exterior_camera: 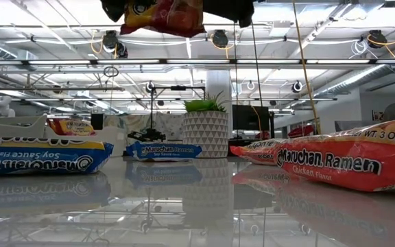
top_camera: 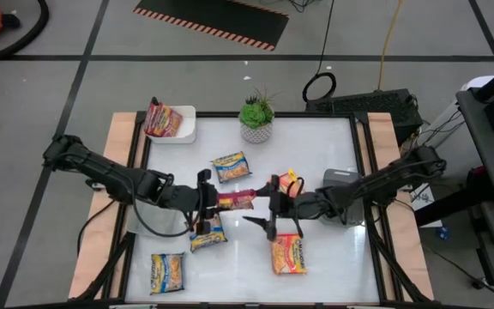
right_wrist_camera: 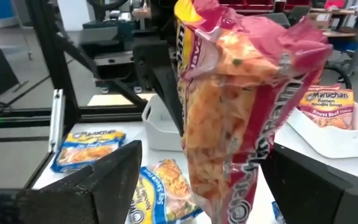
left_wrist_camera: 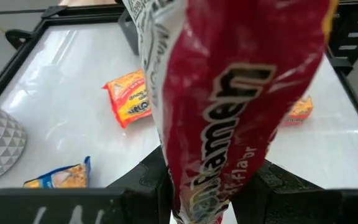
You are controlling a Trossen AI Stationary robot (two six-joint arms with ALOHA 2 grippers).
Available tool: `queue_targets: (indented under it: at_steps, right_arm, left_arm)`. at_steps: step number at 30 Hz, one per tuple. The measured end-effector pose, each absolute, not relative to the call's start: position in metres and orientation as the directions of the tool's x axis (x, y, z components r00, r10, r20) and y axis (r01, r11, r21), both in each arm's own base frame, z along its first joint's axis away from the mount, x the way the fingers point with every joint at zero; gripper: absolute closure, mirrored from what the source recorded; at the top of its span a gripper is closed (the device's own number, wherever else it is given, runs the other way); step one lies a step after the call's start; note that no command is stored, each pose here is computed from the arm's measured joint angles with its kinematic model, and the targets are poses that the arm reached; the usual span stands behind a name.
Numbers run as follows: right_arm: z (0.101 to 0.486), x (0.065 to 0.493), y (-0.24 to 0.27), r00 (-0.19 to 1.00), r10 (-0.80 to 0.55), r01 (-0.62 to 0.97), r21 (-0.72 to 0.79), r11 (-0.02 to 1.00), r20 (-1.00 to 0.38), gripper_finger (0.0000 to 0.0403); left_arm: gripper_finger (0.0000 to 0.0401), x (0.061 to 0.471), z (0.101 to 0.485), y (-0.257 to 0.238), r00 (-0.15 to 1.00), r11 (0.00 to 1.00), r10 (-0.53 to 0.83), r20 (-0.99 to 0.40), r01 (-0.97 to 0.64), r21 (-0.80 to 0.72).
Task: Sort Maruchan noodles
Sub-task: Put the red noodle pack into the white bin
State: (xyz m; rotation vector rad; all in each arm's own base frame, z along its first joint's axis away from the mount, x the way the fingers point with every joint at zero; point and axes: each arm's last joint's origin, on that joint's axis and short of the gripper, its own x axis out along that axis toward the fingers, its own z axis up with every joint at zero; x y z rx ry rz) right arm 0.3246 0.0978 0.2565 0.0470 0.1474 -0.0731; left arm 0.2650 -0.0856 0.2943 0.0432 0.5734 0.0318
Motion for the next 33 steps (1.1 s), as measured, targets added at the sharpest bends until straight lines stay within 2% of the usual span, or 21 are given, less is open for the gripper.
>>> queue_targets:
  at_steps: [11, 15, 26, 29, 33]
  right_arm:
    - [0.259, 0.330, 0.088, 0.987, -0.122, 0.126, 0.034, 0.991, -0.102, 0.0097]
    - [0.260, 0.330, 0.087, 0.989, -0.123, 0.126, 0.029, 0.992, -0.084, 0.0130]
    - [0.261, 0.331, 0.088, 0.994, -0.072, 0.074, 0.031, 0.997, -0.076, 0.0270]
    - [0.261, 0.331, 0.087, 0.994, -0.073, 0.076, 0.030, 0.997, -0.077, 0.0281]
    - [0.261, 0.331, 0.087, 0.994, -0.076, 0.078, 0.029, 0.997, -0.076, 0.0275]
  left_arm:
    - [0.0279, 0.265, 0.294, -0.086, 0.840, 0.999, 0.034, -0.542, -0.010, 0.047]
    - [0.0279, 0.266, 0.295, -0.087, 0.847, 0.999, 0.030, -0.531, -0.009, 0.043]
    - [0.0279, 0.266, 0.297, -0.087, 0.854, 0.999, 0.023, -0.519, -0.005, 0.036]
    - [0.0279, 0.266, 0.297, -0.087, 0.854, 0.999, 0.026, -0.519, -0.008, 0.038]
    - [0.0279, 0.267, 0.297, -0.087, 0.857, 0.999, 0.025, -0.514, 0.001, 0.050]
